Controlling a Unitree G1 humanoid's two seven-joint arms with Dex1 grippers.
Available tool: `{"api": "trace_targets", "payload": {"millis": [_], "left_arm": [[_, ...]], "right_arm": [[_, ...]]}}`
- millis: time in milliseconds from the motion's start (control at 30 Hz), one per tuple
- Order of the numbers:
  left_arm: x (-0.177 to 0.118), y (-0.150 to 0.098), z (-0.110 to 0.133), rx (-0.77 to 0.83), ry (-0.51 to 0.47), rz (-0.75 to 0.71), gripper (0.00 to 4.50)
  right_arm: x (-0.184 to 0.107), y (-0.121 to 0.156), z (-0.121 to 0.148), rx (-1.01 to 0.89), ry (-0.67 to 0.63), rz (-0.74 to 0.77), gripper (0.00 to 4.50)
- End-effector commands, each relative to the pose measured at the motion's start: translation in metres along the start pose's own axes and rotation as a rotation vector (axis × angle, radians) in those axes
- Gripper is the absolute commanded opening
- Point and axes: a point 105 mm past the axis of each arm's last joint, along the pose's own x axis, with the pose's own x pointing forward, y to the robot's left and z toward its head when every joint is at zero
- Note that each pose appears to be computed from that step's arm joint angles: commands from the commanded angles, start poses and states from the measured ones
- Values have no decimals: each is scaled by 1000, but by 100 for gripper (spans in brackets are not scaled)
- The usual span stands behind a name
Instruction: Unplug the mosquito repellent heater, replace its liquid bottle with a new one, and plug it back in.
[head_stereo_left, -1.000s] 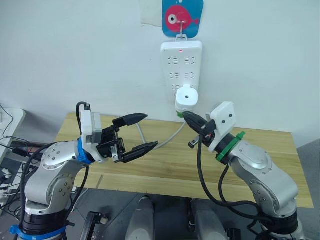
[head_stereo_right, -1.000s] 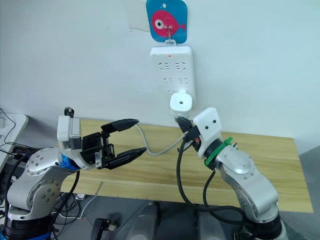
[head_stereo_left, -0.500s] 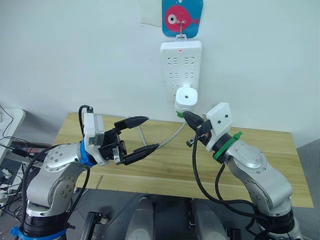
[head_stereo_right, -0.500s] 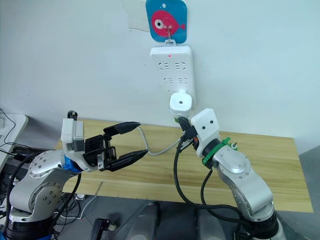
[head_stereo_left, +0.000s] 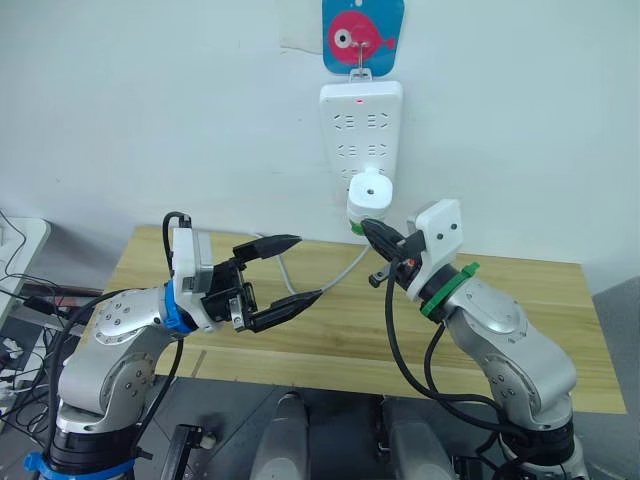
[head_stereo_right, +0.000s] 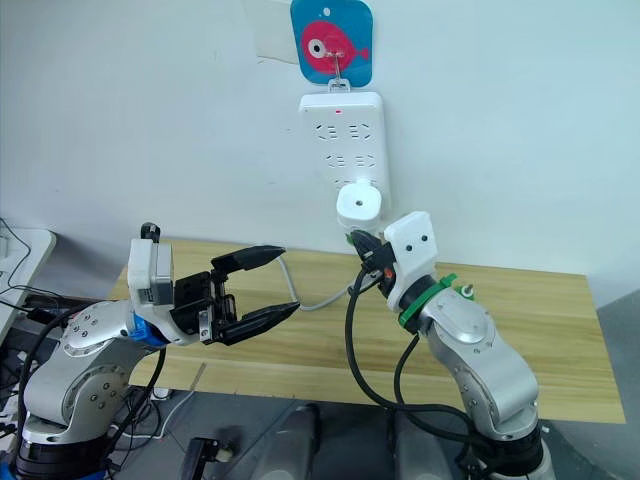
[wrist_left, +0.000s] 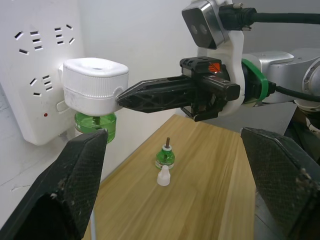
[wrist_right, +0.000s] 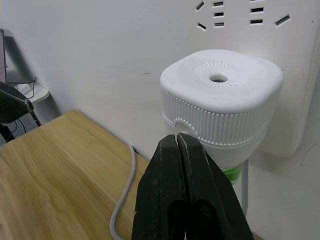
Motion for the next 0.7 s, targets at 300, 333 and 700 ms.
{"api": "trace_targets", "payload": {"millis": [300,333,700], "left_arm": [[2,5,6,40,-35,20,450],[1,7,5,40,-31,25,450],[-1,46,-13,103,163,176,450]], "right_arm": [[-16,4,4,-57,16,71,4],[-20,3,6,-63,16,83,4],[-70,-14,25,-196,20,205,341]]}}
